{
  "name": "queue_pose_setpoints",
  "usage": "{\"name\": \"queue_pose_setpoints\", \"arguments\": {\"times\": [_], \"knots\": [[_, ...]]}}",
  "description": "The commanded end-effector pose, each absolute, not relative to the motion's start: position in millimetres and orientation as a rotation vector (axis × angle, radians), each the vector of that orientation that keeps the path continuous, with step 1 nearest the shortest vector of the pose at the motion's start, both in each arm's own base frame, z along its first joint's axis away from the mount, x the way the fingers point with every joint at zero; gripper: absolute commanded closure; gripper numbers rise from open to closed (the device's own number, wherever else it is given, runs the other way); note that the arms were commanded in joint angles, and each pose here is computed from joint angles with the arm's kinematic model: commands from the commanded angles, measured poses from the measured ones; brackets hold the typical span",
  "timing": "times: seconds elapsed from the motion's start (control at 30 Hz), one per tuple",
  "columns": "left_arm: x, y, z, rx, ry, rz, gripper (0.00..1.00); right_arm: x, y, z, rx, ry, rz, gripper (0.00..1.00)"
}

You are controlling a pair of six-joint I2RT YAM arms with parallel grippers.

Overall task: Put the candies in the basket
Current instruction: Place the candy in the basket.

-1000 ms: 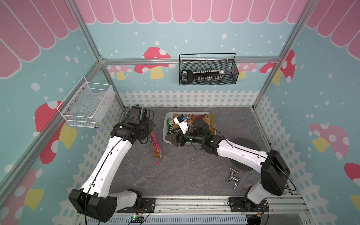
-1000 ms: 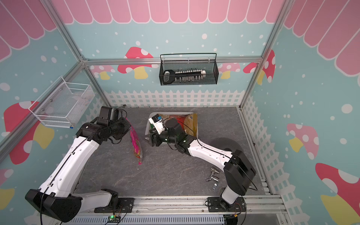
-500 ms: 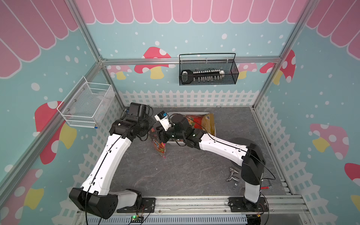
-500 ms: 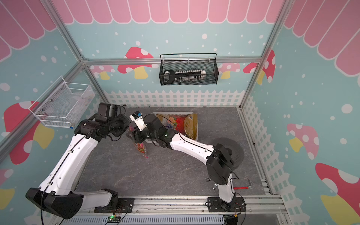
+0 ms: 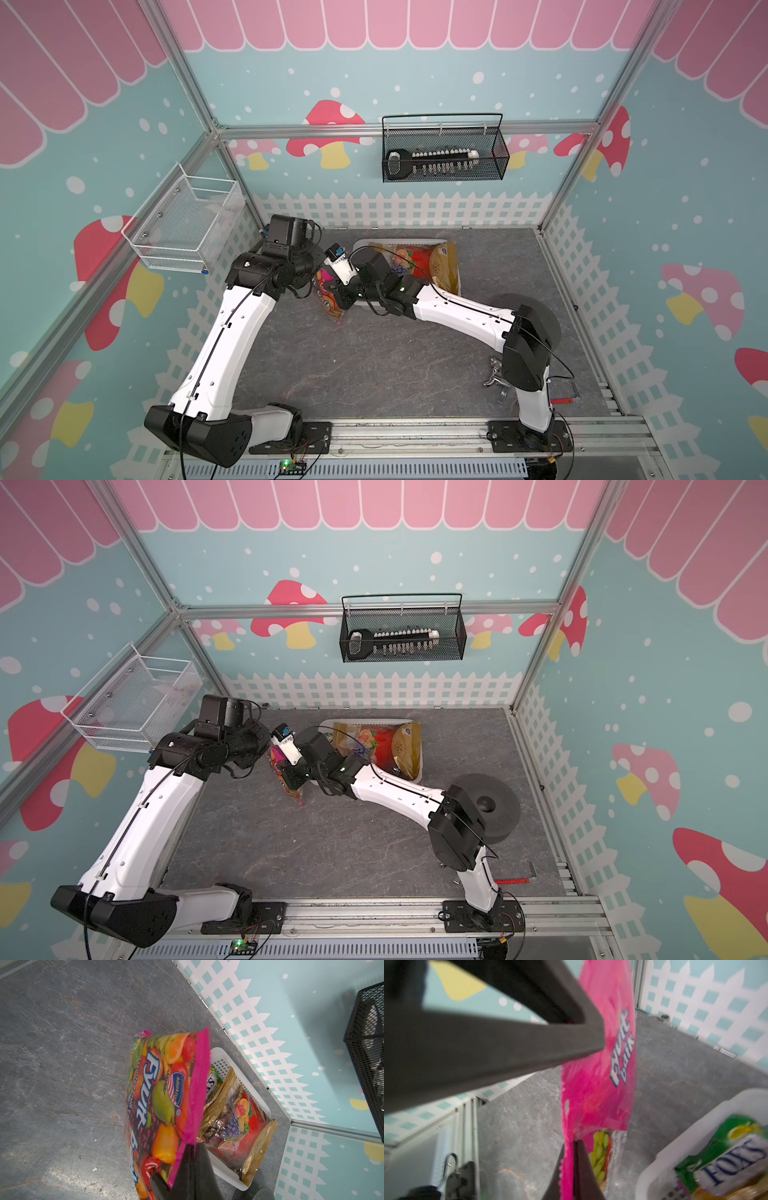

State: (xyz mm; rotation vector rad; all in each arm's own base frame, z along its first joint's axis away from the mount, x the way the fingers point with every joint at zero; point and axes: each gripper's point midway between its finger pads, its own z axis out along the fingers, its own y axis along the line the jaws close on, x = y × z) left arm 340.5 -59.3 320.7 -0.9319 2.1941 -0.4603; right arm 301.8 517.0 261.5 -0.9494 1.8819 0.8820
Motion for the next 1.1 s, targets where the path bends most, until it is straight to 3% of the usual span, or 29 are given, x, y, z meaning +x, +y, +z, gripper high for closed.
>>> {"name": "queue_pose_setpoints", "arguments": {"times": [0.0, 0.3, 0.67, 0.87, 1.07], "knots": [[354.5, -49.0, 386.5, -0.878, 1.962, -0.518, 1.00, 292.8, 515.6, 276.3, -0.966, 1.867, 0.904, 1.00], [374.3, -69.1, 439.1, -0.732, 1.883, -0.642, 1.00, 284.2, 505.5, 334.5, -0.888, 1.784, 0.992, 1.00], [414.1, -137.6, 454.3, -0.563, 1.939, -0.777, 1.00, 303.5, 456.3, 363.8, -0.654, 1.745, 0.867, 1.00], [440.0, -172.4, 436.4, -0.503, 2.003, -0.796, 1.00, 321.7, 422.4, 351.1, -0.514, 1.784, 0.818, 1.00], [479.4, -190.3, 387.3, -0.473, 2.100, -0.725, 1.00, 336.8, 413.0, 299.6, -0.523, 1.863, 0.755, 1.00]]}}
